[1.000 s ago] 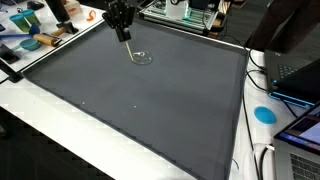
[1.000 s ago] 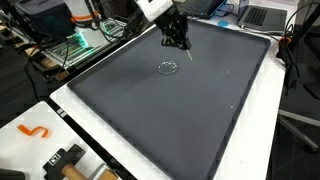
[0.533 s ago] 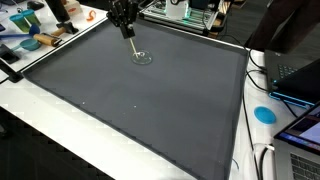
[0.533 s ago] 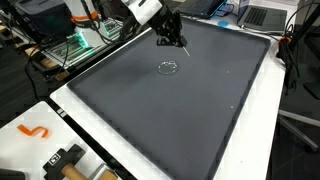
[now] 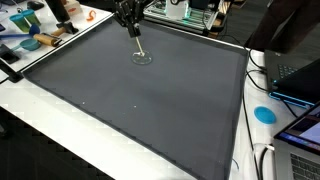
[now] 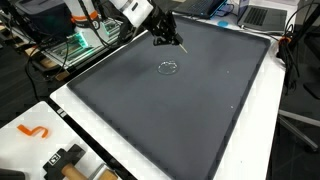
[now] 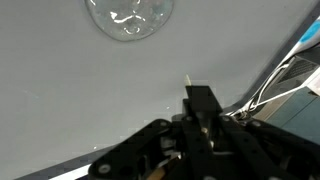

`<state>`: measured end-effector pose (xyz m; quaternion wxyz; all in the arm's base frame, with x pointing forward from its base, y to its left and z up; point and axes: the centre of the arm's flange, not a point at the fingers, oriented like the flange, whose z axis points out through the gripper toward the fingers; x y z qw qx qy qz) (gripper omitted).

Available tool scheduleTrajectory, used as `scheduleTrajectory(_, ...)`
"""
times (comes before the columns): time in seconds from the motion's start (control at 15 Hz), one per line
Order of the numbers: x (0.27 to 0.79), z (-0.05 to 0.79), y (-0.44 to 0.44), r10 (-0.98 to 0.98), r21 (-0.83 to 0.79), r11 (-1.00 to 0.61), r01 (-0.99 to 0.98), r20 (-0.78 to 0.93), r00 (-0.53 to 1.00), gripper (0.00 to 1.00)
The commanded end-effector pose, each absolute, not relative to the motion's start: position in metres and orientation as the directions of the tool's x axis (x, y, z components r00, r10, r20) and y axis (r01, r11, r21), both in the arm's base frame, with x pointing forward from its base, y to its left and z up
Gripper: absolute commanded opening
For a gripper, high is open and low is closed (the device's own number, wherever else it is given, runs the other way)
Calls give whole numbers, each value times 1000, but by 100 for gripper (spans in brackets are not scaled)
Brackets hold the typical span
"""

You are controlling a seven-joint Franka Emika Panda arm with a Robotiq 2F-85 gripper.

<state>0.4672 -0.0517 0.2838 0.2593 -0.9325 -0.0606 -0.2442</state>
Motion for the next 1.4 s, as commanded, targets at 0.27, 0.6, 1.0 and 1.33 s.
scheduleTrajectory(0.27,430,276,-58,8,-461,-829,317,557,830,3)
scheduleTrajectory(0.6,420,280,-55,35,-434,-815,385,626,779,3)
scheduleTrajectory(1.0,414,283,-49,51,-415,-812,410,650,758,3)
scheduleTrajectory(1.33,414,291,-39,64,-403,-819,409,644,763,3)
